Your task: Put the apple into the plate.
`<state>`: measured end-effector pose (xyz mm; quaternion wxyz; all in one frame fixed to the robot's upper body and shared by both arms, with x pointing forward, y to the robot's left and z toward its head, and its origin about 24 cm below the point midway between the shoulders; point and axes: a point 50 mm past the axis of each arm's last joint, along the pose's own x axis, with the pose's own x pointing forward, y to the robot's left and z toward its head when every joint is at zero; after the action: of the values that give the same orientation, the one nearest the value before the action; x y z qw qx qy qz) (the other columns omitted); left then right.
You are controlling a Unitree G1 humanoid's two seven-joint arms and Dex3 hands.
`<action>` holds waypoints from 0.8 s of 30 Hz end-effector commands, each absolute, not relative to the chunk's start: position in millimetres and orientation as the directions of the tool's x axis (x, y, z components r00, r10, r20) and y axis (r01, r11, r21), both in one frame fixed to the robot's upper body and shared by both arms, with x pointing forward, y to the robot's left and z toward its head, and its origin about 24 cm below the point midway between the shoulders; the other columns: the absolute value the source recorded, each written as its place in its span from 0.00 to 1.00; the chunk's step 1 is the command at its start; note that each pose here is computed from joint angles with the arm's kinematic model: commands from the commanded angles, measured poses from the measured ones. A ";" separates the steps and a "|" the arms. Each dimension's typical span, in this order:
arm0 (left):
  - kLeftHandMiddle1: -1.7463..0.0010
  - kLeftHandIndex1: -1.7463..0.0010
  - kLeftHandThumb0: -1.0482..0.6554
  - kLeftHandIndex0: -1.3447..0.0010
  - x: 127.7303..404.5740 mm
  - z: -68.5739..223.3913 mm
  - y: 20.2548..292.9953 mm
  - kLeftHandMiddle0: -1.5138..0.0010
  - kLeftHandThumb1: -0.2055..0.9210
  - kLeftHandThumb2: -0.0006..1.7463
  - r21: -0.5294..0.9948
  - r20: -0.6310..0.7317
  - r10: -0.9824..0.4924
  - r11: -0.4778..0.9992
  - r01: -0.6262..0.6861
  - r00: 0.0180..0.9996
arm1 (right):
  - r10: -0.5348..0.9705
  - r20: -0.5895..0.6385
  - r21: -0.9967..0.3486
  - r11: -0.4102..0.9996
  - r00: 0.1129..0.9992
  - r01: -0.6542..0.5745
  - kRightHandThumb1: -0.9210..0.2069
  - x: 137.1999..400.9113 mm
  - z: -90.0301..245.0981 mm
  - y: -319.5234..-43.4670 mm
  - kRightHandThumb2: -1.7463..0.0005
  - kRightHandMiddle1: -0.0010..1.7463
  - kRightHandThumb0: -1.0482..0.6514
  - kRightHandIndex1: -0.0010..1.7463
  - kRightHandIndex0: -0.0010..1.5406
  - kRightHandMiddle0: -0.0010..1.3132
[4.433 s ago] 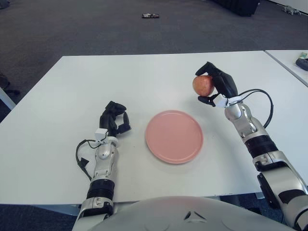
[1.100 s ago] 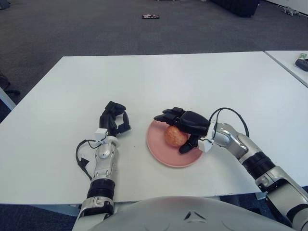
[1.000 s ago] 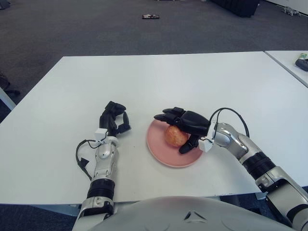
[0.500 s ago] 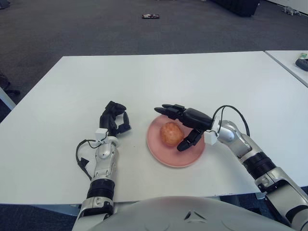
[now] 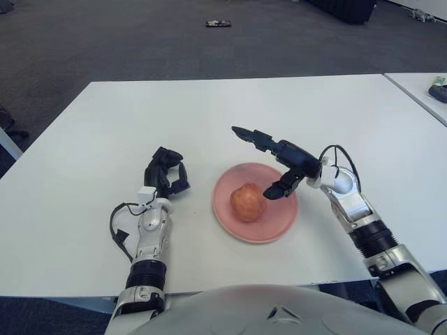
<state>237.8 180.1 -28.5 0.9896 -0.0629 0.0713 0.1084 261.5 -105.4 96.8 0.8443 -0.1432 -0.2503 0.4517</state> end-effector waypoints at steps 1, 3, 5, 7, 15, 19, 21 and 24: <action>0.00 0.00 0.32 0.52 222.2 -49.8 178.3 0.25 0.42 0.79 -0.095 -0.262 0.197 0.969 -0.229 0.945 | 0.781 0.330 -0.384 0.624 0.530 -0.680 0.08 263.8 100.1 -116.0 0.69 0.00 0.00 0.00 0.00 0.00; 0.00 0.00 0.32 0.52 222.5 -49.9 177.7 0.25 0.42 0.79 -0.091 -0.261 0.198 0.969 -0.228 0.945 | 0.753 0.347 -0.337 0.657 0.560 -0.675 0.08 262.1 104.5 -121.7 0.69 0.00 0.00 0.00 0.00 0.00; 0.00 0.00 0.32 0.52 222.7 -50.2 177.3 0.25 0.43 0.79 -0.091 -0.263 0.199 0.969 -0.229 0.944 | 0.732 0.353 -0.283 0.677 0.582 -0.679 0.09 261.5 105.5 -122.9 0.70 0.00 0.00 0.00 0.00 0.00; 0.00 0.00 0.32 0.52 223.0 -50.6 177.1 0.25 0.43 0.79 -0.091 -0.266 0.198 0.969 -0.229 0.943 | 0.704 0.361 -0.229 0.703 0.612 -0.673 0.10 261.6 106.0 -123.8 0.70 0.00 0.00 0.00 0.00 0.00; 0.00 0.00 0.32 0.51 223.4 -51.6 176.0 0.23 0.41 0.80 -0.108 -0.260 0.194 0.968 -0.229 0.946 | 0.584 0.395 -0.154 0.803 0.709 -0.576 0.15 266.5 111.3 -128.9 0.65 0.00 0.01 0.00 0.00 0.00; 0.00 0.00 0.32 0.51 223.3 -52.4 175.9 0.24 0.41 0.80 -0.101 -0.261 0.195 0.969 -0.227 0.945 | 0.473 0.421 -0.068 0.867 0.774 -0.493 0.07 274.5 111.5 -136.5 0.63 0.13 0.05 0.22 0.00 0.00; 0.00 0.00 0.32 0.51 223.2 -52.6 175.9 0.24 0.41 0.80 -0.096 -0.260 0.197 0.969 -0.229 0.945 | 0.404 0.424 -0.019 0.899 0.810 -0.438 0.06 277.9 107.6 -144.4 0.60 0.36 0.08 0.42 0.02 0.00; 0.00 0.00 0.32 0.51 222.9 -53.4 176.3 0.24 0.41 0.80 -0.091 -0.262 0.198 0.969 -0.228 0.944 | 0.272 0.421 0.042 0.947 0.865 -0.319 0.11 276.7 96.4 -156.5 0.49 0.77 0.17 0.67 0.08 0.02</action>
<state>238.7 177.1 -31.2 0.9902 -0.0622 0.0676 0.1051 275.1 -143.3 103.9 0.9523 0.0392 -0.2137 0.2143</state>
